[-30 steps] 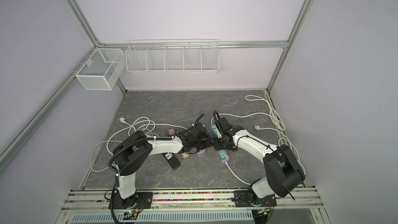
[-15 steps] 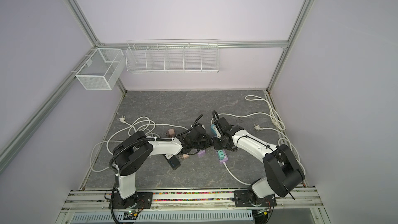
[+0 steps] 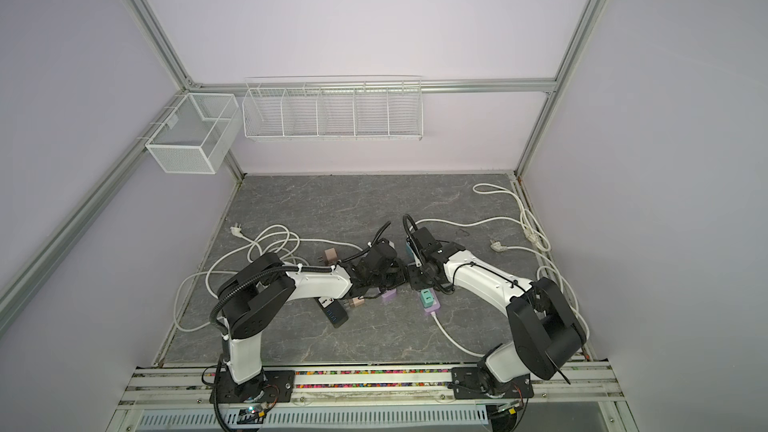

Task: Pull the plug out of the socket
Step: 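Pull the teal adapter up out of the purple strip with the right gripper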

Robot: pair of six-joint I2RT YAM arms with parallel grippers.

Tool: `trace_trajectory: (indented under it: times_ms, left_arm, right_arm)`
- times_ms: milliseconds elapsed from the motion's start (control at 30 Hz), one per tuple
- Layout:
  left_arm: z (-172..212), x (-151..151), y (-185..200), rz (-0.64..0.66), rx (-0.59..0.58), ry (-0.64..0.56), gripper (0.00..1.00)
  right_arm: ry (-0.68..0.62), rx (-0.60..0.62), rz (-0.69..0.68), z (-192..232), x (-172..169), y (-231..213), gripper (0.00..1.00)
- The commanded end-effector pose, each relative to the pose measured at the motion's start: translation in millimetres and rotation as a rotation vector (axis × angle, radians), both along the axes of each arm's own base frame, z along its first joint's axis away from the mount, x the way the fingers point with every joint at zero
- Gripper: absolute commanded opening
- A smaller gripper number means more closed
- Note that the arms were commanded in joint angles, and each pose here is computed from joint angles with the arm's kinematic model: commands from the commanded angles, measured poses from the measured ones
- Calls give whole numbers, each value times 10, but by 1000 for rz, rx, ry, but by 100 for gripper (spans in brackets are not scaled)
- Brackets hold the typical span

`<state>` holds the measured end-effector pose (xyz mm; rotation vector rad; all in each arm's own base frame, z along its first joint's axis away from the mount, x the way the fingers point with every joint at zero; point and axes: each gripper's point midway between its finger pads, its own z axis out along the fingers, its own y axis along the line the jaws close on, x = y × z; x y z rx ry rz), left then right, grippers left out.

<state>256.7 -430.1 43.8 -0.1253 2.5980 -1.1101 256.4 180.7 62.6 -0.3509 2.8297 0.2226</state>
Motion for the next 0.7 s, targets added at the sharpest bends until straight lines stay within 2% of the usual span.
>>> trace_trajectory:
  times_ms: [0,200,467,667]
  left_arm:
    - [-779,-354,486,-21,256,159,37]
    - [-797,-355,522,-14,276,162,37]
    - [-853,-399,492,-34,272,188,34]
    - [-880,-392,513,-58,300,167,30]
  right_arm:
    - [-44,-29,-7,110,99,-37,25]
    - [-26,25,-5,75,96,80,24]
    - [-51,-23,-1,115,126,-7,23]
    - [-43,18,17,75,129,89,22]
